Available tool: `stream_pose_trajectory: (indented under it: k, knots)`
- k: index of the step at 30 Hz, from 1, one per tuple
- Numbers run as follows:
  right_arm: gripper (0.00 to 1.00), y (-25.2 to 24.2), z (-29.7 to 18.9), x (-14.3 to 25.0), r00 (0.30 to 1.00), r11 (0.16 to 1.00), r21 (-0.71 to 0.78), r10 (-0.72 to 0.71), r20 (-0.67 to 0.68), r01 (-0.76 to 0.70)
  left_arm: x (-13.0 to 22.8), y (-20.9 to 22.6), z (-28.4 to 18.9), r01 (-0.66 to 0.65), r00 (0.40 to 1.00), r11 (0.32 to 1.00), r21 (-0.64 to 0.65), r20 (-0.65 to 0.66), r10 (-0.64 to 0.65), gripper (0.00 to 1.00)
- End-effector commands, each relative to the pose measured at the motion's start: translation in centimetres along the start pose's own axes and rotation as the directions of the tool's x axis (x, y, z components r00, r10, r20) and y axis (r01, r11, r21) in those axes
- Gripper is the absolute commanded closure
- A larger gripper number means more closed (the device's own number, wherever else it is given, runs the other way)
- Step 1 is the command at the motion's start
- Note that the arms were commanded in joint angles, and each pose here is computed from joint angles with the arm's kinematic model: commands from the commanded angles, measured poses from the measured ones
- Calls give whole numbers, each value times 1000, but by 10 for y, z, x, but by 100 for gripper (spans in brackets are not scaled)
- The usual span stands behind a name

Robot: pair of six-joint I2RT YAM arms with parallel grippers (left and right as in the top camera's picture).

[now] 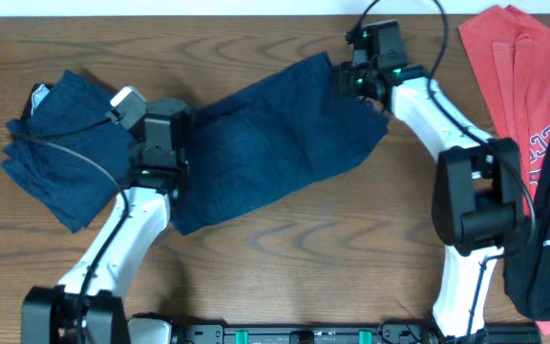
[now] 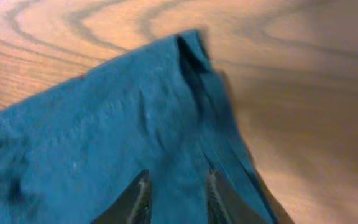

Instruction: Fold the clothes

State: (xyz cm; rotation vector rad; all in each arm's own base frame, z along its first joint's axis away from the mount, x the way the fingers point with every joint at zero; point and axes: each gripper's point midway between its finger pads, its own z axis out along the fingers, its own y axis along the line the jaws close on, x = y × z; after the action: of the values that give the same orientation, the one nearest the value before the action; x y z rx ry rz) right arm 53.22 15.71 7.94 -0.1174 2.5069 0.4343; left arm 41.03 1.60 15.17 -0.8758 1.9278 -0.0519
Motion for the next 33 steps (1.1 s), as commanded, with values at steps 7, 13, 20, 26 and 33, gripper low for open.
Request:
stream_pose_trajectory:
  k: [7,13,20,26,33]
  knots:
    - [77,-35,-4,69,967,990,134,5,-255,31,92,0,-19,-122,899,987,106,-410,155,74]
    - [76,-55,5,121,931,984,178,44,-362,23,130,19,-9,-189,841,981,48,-508,187,74]
    - [83,-106,-25,172,853,898,440,240,-463,-13,168,47,-10,-247,748,969,-7,-637,186,73]
    - [91,-139,-66,206,752,807,591,397,-527,-12,197,63,-44,-249,598,968,-10,-788,146,73]
    - [95,-144,-92,224,678,773,634,456,-577,20,208,53,-82,-203,451,972,117,-870,199,75]
